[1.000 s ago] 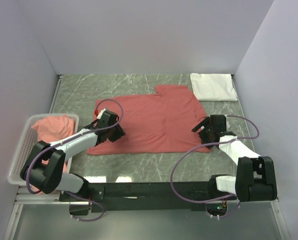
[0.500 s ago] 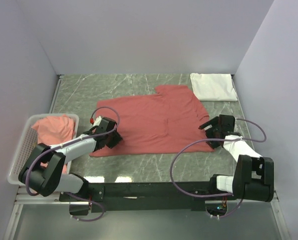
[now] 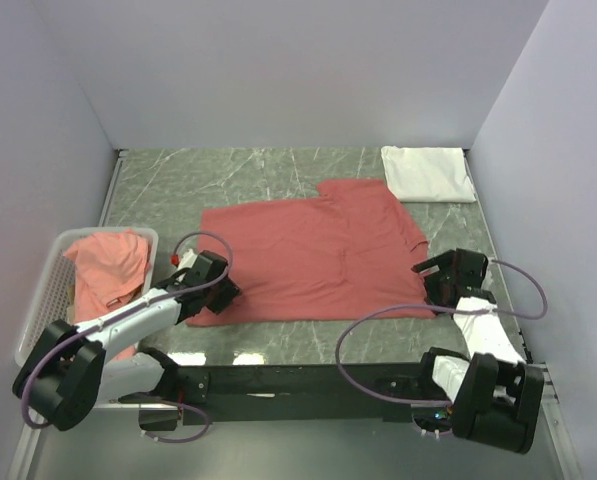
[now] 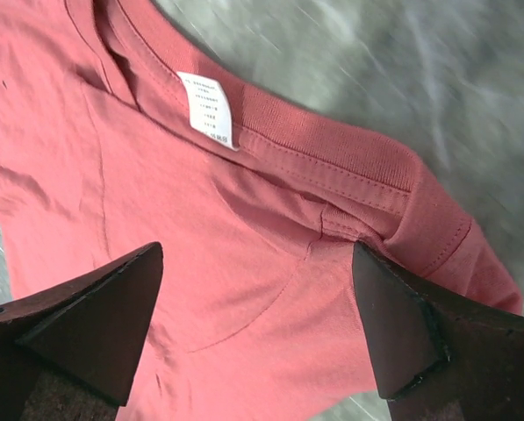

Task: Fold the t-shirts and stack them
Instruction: Fold the tshirt

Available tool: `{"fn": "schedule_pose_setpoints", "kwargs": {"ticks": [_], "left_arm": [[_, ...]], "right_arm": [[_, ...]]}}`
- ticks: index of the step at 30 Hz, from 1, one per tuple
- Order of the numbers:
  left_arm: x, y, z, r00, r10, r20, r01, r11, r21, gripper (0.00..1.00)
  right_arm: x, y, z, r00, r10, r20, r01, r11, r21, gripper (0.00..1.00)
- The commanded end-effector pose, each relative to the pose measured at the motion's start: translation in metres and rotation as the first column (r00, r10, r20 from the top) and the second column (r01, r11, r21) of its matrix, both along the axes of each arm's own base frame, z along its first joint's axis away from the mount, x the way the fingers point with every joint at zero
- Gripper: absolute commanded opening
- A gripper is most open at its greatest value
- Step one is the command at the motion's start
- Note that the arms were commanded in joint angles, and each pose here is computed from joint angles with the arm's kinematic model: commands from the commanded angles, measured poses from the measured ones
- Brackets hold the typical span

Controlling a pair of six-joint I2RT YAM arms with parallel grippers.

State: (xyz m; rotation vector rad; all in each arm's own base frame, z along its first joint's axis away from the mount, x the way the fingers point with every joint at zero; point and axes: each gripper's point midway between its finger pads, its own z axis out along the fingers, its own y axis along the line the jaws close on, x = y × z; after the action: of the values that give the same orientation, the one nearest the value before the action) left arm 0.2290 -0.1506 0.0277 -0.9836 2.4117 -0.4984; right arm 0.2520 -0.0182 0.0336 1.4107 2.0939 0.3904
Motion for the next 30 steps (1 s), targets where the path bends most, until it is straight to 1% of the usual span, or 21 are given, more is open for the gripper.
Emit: {"fn": "schedule_pose_setpoints", "kwargs": {"ticks": [1,3,5,7,8,9,10,11,13,14,15,16,17,18,20,21,22,23,26,28,30], "left_arm": [[-0.01,0.015,0.003,0.999,0.043,-0.022,-0.042,0.998,0.044,0.46],[-0.003,0.014,0.018,0.999,0.045,0.021,-0.046,0.998,0.037,0.48],[0.008,0.014,0.035,0.997,0.031,0.074,-0.034,0.998,0.047,0.5],[0.035,0.013,0.067,0.988,0.027,0.154,-0.035,0.998,0.048,0.53],[0.047,0.013,0.075,0.986,0.026,0.167,-0.035,0.998,0.053,0.55],[0.071,0.016,0.104,0.973,0.054,0.226,-0.063,0.997,0.033,0.56],[0.084,0.019,0.116,0.966,0.044,0.256,-0.06,0.997,0.057,0.56],[0.107,0.019,0.135,0.956,0.058,0.287,-0.079,0.995,0.063,0.57],[0.135,0.034,0.149,0.948,0.069,0.312,-0.108,0.988,0.111,0.55],[0.151,0.039,0.138,0.956,0.07,0.285,-0.116,0.982,0.151,0.53],[0.17,0.048,0.156,0.949,0.093,0.302,-0.148,0.975,0.164,0.51],[0.18,0.052,0.155,0.952,0.08,0.296,-0.143,0.969,0.199,0.49],[0.201,0.058,0.151,0.955,0.094,0.28,-0.162,0.959,0.231,0.47],[0.208,0.069,0.143,0.963,0.103,0.25,-0.171,0.948,0.267,0.45],[0.231,0.077,0.126,0.972,0.118,0.204,-0.178,0.934,0.308,0.41],[0.235,0.087,0.117,0.977,0.128,0.169,-0.18,0.923,0.34,0.4],[0.241,0.092,0.112,0.978,0.142,0.153,-0.189,0.916,0.355,0.39],[0.254,0.093,0.101,0.98,0.147,0.136,-0.188,0.91,0.369,0.39],[0.27,0.099,0.082,0.983,0.157,0.091,-0.181,0.897,0.404,0.39],[0.273,0.1,0.065,0.986,0.159,0.05,-0.165,0.89,0.426,0.38],[0.276,0.1,0.061,0.984,0.171,0.041,-0.172,0.887,0.428,0.39]], "right_arm": [[-0.047,0.002,-0.024,0.988,-0.025,-0.151,0.025,1.0,-0.003,0.95],[-0.046,0.001,-0.017,0.991,-0.023,-0.132,0.021,1.0,-0.017,0.95],[-0.032,-0.004,0.006,0.998,-0.015,-0.069,0.012,0.999,-0.047,0.95],[-0.014,0.001,0.029,0.999,0.048,0.013,-0.048,0.997,-0.052,0.95],[0.002,0.001,0.054,0.994,0.079,0.072,-0.073,0.994,-0.078,0.95],[0.016,0.002,0.071,0.985,0.114,0.127,-0.101,0.989,-0.105,0.95],[0.029,0.012,0.082,0.974,0.175,0.144,-0.154,0.978,-0.142,0.95],[0.05,0.014,0.112,0.949,0.239,0.205,-0.195,0.957,-0.215,0.95],[0.083,0.027,0.142,0.918,0.329,0.223,-0.263,0.924,-0.279,0.95],[0.094,0.031,0.148,0.899,0.383,0.212,-0.306,0.896,-0.323,0.94],[0.104,0.033,0.153,0.893,0.403,0.199,-0.323,0.883,-0.341,0.93],[0.124,0.037,0.159,0.885,0.427,0.188,-0.345,0.869,-0.355,0.91],[0.133,0.04,0.158,0.875,0.455,0.165,-0.37,0.849,-0.377,0.91],[0.144,0.041,0.145,0.876,0.464,0.127,-0.393,0.843,-0.366,0.91],[0.163,0.05,0.152,0.845,0.512,0.153,-0.435,0.825,-0.361,0.87],[0.172,0.053,0.141,0.839,0.526,0.137,-0.457,0.819,-0.347,0.87],[0.18,0.059,0.146,0.825,0.545,0.147,-0.472,0.809,-0.35,0.86],[0.184,0.067,0.143,0.81,0.57,0.138,-0.498,0.793,-0.351,0.85],[0.197,0.078,0.134,0.789,0.603,0.117,-0.538,0.77,-0.342,0.84],[0.2,0.089,0.128,0.766,0.632,0.117,-0.572,0.753,-0.326,0.82],[0.199,0.105,0.122,0.736,0.669,0.103,-0.61,0.721,-0.327,0.82]]}}
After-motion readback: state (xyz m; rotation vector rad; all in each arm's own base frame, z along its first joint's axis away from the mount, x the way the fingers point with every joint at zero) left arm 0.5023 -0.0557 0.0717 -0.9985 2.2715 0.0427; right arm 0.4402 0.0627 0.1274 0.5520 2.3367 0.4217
